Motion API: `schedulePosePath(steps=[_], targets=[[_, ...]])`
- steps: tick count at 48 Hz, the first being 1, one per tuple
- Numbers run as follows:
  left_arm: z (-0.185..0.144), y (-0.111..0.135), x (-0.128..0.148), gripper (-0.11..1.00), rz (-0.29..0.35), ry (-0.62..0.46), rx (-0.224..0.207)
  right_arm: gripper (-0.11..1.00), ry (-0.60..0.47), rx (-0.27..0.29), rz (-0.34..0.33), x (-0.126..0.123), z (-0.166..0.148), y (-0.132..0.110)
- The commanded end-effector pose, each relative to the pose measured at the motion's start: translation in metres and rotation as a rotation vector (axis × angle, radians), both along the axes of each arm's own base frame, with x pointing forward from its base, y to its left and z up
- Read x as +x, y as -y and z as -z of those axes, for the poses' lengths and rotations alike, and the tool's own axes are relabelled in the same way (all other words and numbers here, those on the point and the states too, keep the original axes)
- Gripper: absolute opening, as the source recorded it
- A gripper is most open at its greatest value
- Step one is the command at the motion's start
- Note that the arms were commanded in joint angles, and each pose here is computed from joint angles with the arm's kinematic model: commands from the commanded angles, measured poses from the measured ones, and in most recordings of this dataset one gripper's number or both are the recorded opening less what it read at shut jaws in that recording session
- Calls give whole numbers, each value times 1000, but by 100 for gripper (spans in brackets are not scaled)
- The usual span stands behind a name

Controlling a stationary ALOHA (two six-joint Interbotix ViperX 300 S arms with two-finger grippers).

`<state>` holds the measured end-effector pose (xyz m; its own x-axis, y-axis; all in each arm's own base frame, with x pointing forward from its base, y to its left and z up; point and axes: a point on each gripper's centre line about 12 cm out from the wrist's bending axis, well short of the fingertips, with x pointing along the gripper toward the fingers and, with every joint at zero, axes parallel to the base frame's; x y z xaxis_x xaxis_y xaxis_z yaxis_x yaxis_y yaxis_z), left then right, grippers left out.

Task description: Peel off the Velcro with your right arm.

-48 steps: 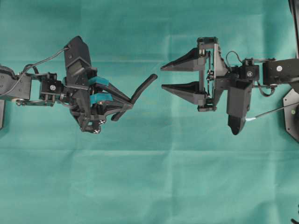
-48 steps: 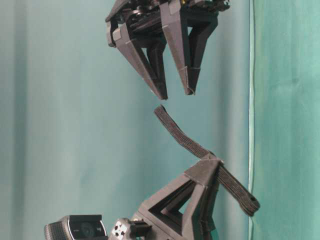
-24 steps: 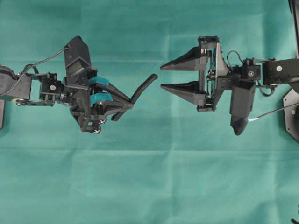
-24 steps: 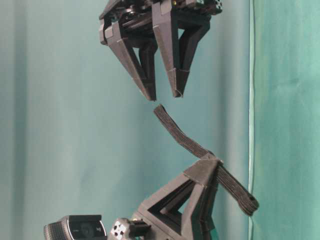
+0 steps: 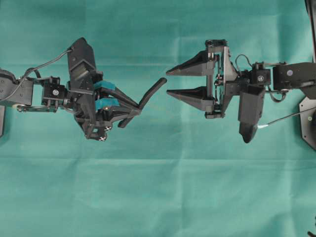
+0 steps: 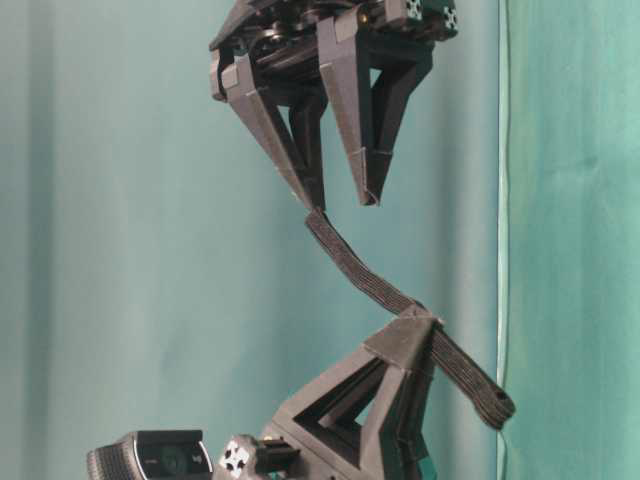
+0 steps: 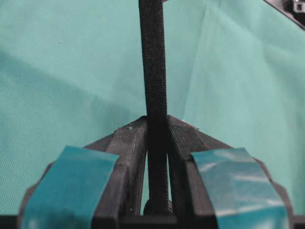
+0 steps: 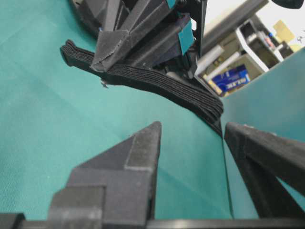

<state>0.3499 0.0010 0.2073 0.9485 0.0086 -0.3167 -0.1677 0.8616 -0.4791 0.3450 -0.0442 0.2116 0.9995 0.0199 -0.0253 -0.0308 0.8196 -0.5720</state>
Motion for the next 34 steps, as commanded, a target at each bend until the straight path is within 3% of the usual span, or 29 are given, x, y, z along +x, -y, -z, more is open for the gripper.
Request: schedulePosePath(steps=[1,16,34], targets=[[-12,-2,0,10,-6,41,-1,19,36,-12,-9,3,-10,0],[-11,-4,0,10,-18,40,-20,17,35,-17,-13,3,-10,0],[-12,-4,0,10,-20,43,-24,0,38,-15,-14,4,-11,-1]])
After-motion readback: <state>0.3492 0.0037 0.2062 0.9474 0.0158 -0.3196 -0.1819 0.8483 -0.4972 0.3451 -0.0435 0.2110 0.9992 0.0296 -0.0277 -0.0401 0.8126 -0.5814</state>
